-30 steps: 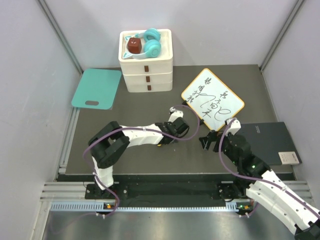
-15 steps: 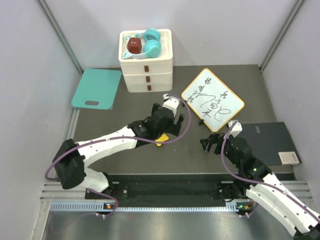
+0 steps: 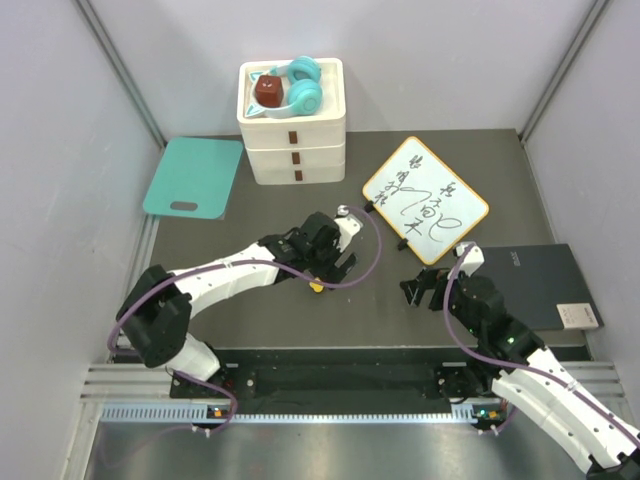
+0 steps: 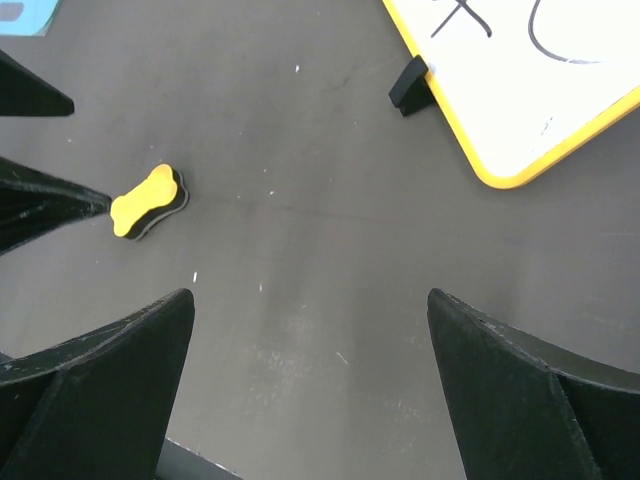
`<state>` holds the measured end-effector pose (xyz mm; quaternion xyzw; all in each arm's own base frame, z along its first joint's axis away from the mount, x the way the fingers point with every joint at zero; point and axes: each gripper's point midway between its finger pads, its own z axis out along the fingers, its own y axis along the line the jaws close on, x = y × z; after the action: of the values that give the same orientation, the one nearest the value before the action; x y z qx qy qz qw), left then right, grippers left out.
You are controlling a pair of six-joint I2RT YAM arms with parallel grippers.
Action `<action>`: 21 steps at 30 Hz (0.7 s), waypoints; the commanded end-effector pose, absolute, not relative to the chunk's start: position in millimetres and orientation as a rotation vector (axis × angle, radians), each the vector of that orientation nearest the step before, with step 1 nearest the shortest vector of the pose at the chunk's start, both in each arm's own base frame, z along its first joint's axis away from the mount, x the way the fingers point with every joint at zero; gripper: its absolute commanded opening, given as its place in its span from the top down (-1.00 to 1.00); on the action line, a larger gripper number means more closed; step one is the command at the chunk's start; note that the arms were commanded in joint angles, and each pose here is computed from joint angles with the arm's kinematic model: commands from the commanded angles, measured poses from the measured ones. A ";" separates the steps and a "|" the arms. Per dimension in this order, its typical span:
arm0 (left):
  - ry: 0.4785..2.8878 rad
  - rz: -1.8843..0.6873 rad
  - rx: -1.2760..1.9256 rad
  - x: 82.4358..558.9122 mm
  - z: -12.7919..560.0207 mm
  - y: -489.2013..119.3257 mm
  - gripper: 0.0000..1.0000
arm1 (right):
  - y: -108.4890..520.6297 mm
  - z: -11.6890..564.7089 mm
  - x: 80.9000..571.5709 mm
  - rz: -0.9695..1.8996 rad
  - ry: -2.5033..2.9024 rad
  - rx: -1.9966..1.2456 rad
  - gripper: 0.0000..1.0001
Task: Erase the whiteboard
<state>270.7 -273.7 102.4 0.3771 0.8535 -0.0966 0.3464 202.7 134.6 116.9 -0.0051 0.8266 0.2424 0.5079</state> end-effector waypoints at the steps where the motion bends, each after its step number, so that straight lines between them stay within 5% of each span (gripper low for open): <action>1: 2.239 -0.332 1.068 257.5 85.9 -279.8 -0.96 | 139.2 126.1 202.0 0.615 1.971 -0.023 -0.98; 21: 2.374 -0.237 1.081 260.9 36.2 -271.1 -0.67 | 136.6 126.0 203.1 0.577 2.003 -0.029 -0.98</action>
<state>249.3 -272.7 40.5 0.4073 0.8729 -0.1021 0.2485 199.4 132.0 102.7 -0.0081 0.8444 0.2262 0.4855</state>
